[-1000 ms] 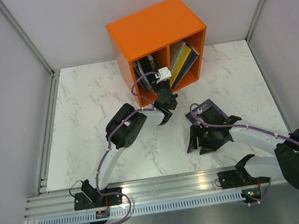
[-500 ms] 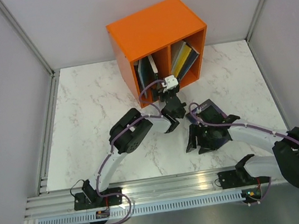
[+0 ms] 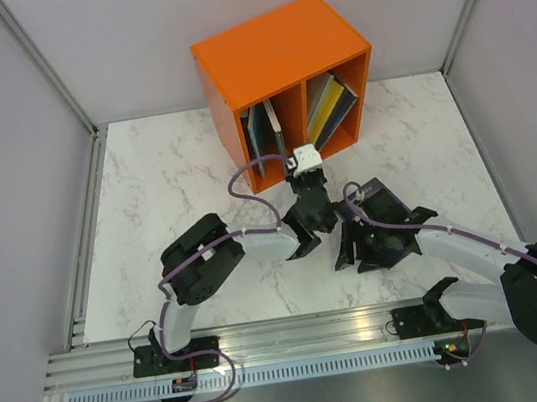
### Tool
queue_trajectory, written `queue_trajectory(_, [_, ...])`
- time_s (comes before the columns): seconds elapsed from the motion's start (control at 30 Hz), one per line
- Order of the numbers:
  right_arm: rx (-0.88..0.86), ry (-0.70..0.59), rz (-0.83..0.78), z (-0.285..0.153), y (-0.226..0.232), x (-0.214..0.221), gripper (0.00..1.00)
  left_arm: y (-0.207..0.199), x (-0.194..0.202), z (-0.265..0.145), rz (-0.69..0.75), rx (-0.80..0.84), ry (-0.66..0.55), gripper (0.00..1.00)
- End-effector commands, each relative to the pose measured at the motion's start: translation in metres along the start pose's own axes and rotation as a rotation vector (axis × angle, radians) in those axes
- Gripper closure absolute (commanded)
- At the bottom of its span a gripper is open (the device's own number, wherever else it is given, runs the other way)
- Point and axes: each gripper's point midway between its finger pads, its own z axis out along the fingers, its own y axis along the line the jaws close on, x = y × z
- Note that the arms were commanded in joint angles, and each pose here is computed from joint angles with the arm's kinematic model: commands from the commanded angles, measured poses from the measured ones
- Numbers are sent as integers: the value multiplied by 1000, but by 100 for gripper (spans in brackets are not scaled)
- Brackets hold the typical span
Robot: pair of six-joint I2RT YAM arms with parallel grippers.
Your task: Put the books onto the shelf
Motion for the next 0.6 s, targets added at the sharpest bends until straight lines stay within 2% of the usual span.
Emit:
queue_trajectory(0.0, [-10, -44, -16, -6, 6, -10, 30, 1, -10, 14, -194, 33, 51, 71])
queue_trajectory(0.03, [-9, -43, -17, -5, 5, -8, 30, -4, -15, 15, -350, 38, 87, 72])
queue_trajectory(0.07, [-16, -49, -15, -7, 6, -9, 30, 4, 14, 18, -233, 52, 201, 79])
queue_trajectory(0.1, [-17, -50, -14, -7, 5, -8, 30, 2, 16, 20, -348, 45, 247, 84])
queue_trajectory(0.17, [-29, -57, -13, -9, 7, -7, 30, 5, 35, 24, -317, 83, 320, 96])
queue_trajectory(0.33, [-34, -60, -10, -11, 5, -3, 30, 2, 56, 31, -207, 116, 342, 98])
queue_trajectory(0.57, [-36, -64, 5, -11, -1, 4, 30, 4, 90, 66, -199, 102, 388, 98])
